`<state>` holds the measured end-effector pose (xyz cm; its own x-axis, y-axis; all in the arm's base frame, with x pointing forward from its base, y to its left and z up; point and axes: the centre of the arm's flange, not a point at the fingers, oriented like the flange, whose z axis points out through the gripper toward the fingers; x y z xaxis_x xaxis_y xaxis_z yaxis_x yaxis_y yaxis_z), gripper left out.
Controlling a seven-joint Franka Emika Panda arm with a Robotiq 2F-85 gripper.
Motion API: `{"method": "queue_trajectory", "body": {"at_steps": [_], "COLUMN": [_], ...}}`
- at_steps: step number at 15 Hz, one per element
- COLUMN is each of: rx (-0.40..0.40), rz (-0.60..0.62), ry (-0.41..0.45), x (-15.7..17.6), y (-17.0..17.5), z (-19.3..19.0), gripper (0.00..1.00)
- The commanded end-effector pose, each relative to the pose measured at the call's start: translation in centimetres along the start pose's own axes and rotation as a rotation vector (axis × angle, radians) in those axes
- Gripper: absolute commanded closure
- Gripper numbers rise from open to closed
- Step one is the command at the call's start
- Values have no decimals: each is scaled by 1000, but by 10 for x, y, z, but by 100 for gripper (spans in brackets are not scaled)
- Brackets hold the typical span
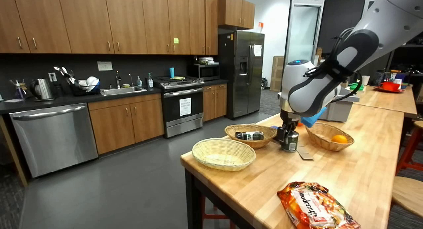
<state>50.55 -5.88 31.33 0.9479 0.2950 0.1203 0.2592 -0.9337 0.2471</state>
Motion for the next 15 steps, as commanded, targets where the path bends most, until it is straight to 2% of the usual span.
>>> {"method": "queue_trajectory", "body": {"at_steps": [1,15], "rx": [-9,-68], "rz": [-17,-25], "ry": [9,-3], "x": [5,-10], "y": [5,24], "z": [2,-23], "gripper": [44,50]}}
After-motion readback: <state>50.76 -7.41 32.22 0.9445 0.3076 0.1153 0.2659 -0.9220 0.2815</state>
